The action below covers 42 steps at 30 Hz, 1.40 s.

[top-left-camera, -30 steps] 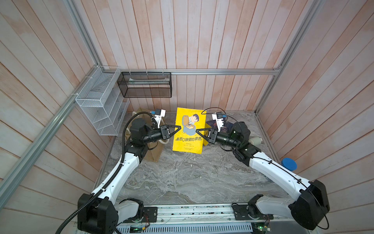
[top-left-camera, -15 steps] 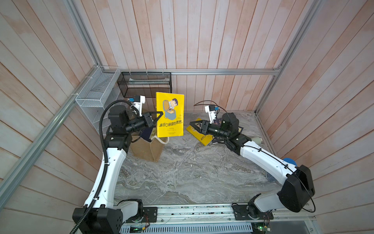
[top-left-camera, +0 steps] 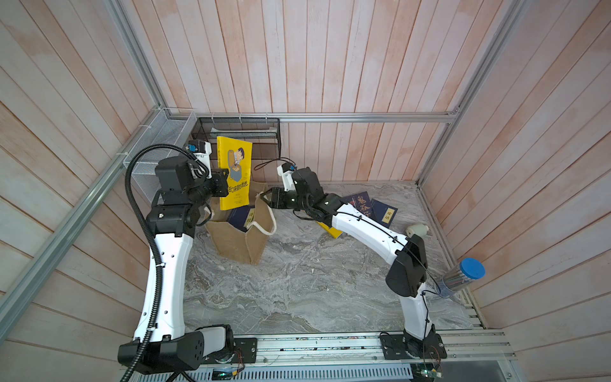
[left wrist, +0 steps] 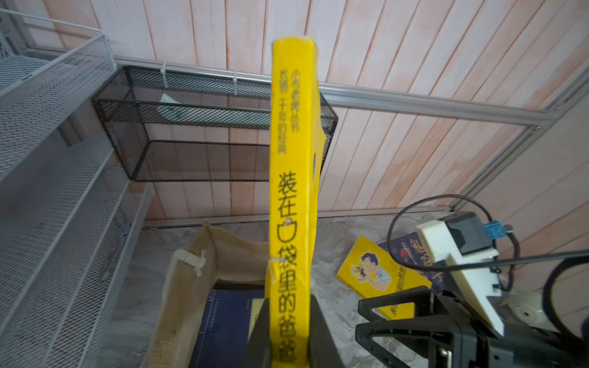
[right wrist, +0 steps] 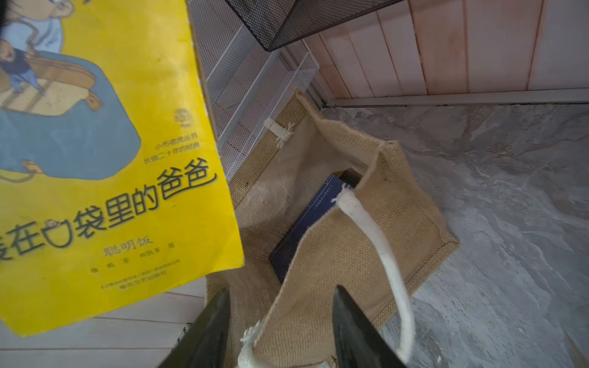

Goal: Put the books into the canvas bag
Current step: Place the book in the canvas bag.

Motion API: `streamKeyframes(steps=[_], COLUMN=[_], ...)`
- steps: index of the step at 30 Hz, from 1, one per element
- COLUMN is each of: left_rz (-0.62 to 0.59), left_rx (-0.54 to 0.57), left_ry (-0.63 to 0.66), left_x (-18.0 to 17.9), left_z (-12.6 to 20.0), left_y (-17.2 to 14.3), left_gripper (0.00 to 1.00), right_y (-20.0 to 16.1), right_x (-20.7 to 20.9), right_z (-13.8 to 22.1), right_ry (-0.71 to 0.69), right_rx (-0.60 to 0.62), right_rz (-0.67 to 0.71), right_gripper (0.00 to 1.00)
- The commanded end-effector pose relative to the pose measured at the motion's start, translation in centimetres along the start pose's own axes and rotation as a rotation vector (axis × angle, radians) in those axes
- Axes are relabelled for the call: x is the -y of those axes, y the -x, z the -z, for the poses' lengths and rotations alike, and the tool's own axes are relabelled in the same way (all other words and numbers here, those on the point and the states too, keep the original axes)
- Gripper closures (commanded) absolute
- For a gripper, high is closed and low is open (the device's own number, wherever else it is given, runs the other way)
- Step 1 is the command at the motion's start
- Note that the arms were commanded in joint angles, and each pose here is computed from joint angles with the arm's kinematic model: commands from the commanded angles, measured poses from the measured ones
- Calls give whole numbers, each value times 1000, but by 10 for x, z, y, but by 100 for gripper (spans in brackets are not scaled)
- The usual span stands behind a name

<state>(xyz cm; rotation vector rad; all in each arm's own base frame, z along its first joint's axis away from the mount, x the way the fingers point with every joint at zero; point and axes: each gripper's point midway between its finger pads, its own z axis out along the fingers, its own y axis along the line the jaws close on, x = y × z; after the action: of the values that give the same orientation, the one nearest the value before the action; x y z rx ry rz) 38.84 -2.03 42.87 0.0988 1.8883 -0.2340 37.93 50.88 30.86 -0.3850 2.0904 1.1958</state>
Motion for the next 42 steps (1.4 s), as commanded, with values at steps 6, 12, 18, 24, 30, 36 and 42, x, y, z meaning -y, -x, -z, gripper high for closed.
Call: streamKeyframes(steps=[6, 12, 18, 24, 30, 36, 42], left_rz=[-91, -64, -40, -17, -9, 4, -13], left_rx=[-49, -141, -226, -319, -383, -439, -477], left_ry=[50, 38, 29, 18, 7, -30, -57], left_x=[-16, -18, -17, -14, -8, -1, 5], left_z=[-23, -31, -28, -25, -24, -32, -39], left_y=[-26, -62, -85, -98, -104, -117, -121], left_gripper=[100, 100, 100, 100, 100, 100, 100], right_y=[-28, -55, -56, -39, -17, -10, -9], right_x=[15, 28, 32, 26, 19, 15, 16], right_z=[-42, -44, -35, -25, -12, -9, -9], right_ry=[-114, -153, -176, -166, -127, -76, -75], right_rx=[-114, -169, -175, -136, -86, -85, -89], right_rz=[-7, -24, 6, 39, 45, 40, 37], right_gripper=[46, 46, 70, 100, 100, 100, 100])
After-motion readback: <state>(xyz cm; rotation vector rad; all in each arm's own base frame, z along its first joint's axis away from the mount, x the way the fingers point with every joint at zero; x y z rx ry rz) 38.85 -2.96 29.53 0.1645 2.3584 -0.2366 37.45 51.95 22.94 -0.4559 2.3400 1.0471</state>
